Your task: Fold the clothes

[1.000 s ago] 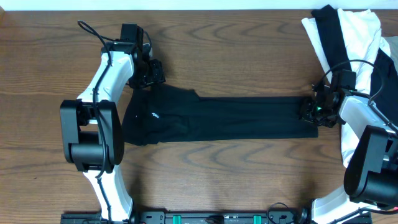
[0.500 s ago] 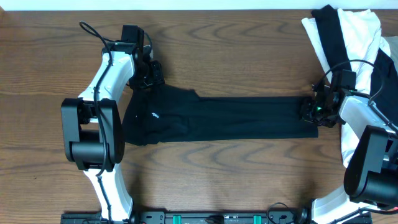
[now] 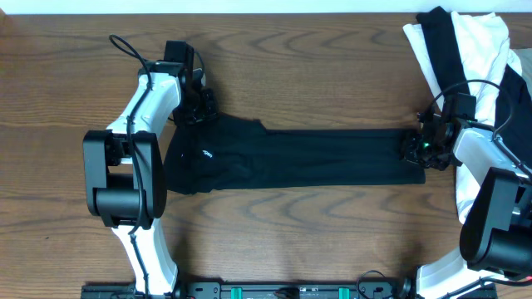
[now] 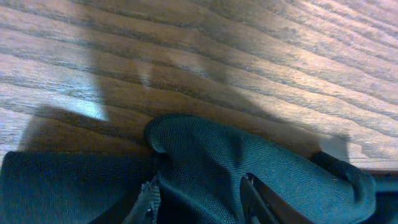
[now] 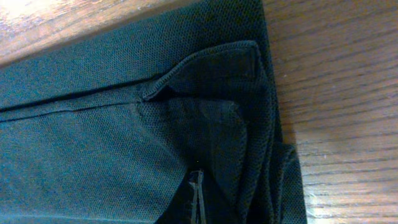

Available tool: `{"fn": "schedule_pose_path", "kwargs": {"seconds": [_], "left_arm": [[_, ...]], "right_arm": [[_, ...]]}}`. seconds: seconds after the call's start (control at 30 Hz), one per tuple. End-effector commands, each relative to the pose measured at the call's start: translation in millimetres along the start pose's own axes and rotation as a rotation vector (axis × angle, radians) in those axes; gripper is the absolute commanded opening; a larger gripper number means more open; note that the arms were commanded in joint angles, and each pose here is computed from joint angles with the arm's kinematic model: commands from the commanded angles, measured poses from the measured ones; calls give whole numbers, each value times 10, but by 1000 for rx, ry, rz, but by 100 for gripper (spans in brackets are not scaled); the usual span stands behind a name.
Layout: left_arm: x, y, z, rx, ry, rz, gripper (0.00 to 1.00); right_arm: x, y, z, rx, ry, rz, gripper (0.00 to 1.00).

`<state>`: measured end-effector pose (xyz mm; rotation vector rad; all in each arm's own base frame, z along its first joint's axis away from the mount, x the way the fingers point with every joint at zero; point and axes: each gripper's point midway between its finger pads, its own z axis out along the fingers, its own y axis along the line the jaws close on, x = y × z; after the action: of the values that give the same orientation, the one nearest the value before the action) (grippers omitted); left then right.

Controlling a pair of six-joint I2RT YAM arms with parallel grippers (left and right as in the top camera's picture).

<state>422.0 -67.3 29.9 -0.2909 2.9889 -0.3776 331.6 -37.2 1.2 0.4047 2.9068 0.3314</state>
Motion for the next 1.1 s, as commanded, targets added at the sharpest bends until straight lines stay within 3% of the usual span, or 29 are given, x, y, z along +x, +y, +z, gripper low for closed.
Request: {"fn": "schedule_pose_path", "kwargs": {"seconds": [0.0, 0.17, 0.23, 0.67, 1.07], "left_arm": [[51, 32, 98, -12, 22, 0, 44], [43, 25, 97, -8, 19, 1, 14], [39, 2, 89, 3, 19, 2, 6], [33, -312, -730, 104, -95, 39, 6], [802, -69, -902, -6, 173, -4, 6]], "right_arm": [[129, -23, 53, 6, 37, -5, 1], [130, -22, 53, 6, 37, -5, 1], [130, -22, 53, 6, 37, -5, 1], [129, -23, 53, 6, 36, -5, 1], [130, -22, 53, 6, 37, -5, 1]]}}
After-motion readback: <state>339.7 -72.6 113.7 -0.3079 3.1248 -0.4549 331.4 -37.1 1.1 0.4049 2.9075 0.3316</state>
